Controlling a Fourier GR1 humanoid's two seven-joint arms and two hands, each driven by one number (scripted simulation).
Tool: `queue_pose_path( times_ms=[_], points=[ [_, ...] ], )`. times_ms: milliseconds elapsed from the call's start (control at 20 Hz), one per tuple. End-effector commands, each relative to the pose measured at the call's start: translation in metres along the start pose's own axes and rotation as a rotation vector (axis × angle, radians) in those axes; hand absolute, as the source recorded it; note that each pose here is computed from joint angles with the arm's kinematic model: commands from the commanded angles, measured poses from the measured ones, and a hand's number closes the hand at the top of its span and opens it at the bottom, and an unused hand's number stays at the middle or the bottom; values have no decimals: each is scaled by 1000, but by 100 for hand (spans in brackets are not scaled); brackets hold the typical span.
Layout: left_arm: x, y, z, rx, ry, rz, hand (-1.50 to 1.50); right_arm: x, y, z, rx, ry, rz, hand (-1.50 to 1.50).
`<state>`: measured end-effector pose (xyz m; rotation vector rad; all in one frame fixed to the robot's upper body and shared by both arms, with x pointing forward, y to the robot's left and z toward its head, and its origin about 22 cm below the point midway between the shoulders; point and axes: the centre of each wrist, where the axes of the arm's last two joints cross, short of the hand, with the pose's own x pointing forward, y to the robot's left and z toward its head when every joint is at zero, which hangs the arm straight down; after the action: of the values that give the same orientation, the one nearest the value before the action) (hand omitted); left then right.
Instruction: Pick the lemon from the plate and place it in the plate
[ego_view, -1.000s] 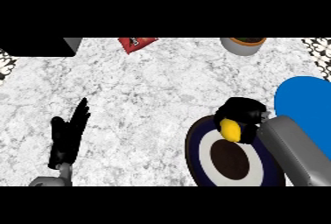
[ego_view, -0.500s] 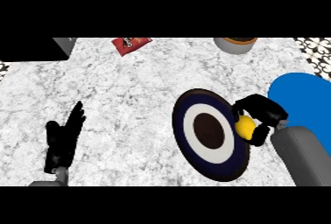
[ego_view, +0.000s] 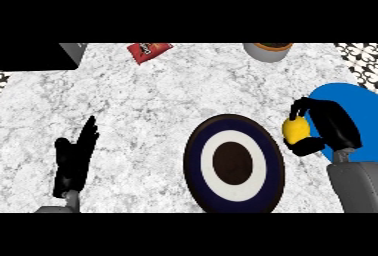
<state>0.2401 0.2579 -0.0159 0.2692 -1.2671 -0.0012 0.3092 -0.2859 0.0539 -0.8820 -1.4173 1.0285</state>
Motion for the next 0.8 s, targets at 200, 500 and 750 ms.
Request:
queue_pose_path(
  times_ms=[200,500,750],
  points=[
    [-2,-3,7,-19,0,-12,0,9,-71,47,-419,127,-27,150],
    [5,-18,-5,-36,1,-21,0,-12,-95,53,-454,266,-79,150],
    [7,-12,-12,-40,1,-7,0,-49,-96,50,-458,351,-70,150]
  ],
)
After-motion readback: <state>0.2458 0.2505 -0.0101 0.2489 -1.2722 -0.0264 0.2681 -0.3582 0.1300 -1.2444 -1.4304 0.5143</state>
